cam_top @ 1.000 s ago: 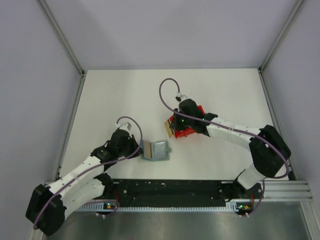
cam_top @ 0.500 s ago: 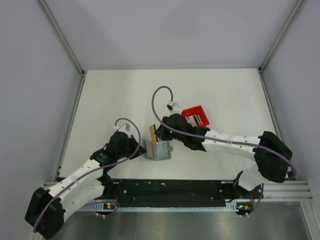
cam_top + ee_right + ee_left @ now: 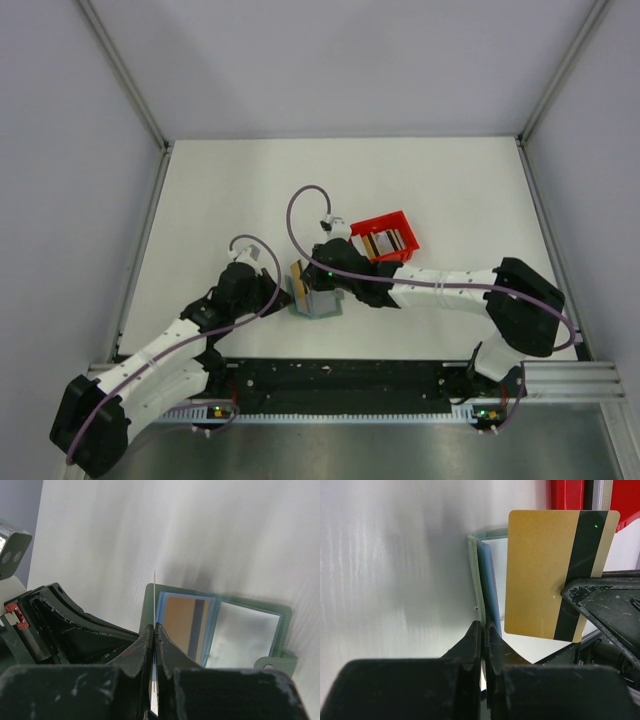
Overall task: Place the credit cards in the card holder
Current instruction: Turn over the card slot in the card holder.
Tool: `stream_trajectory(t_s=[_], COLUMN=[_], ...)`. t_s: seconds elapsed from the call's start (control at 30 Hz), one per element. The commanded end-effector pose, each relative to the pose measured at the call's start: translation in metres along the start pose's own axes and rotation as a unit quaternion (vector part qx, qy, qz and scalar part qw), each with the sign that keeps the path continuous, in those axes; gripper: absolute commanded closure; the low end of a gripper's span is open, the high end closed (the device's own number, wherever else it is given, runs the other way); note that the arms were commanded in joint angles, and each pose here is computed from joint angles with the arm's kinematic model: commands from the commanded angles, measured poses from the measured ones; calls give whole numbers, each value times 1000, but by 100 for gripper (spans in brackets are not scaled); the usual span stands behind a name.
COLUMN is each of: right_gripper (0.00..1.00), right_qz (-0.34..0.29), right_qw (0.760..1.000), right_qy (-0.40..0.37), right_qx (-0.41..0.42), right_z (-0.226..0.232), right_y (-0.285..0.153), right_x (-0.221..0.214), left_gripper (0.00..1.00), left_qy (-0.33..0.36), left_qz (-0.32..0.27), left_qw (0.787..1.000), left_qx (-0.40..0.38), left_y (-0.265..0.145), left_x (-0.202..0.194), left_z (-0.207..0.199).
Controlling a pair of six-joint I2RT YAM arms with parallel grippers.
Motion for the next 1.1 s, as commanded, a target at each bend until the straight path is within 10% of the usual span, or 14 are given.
stream_trajectory(t_s=[0.0,1.07], right_gripper=[100,100], right_qz=[-21,-47], right_qw=[999,998], right_qy=[6,-47], right_qx=[42,-16], right_z=[33,5], right_y=[0,-6], right_x=[10,18], left_gripper=[100,100], left_qy=[3,8], left_qz=[-22,-19], left_qw=[999,1000], left_qx=[-24,-6], left_y=[0,0], left_x=[8,6], left_z=[-9,-3])
Point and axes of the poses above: each gripper's point midway between its finger pads, its own y axis out along the fingers, its own z axis along the line the jaws close on, x = y × z, the point moved 3 cm from there along -y, back along the fingers, and after that the axes turned 13 degrees about y, right-handed, at the moved point
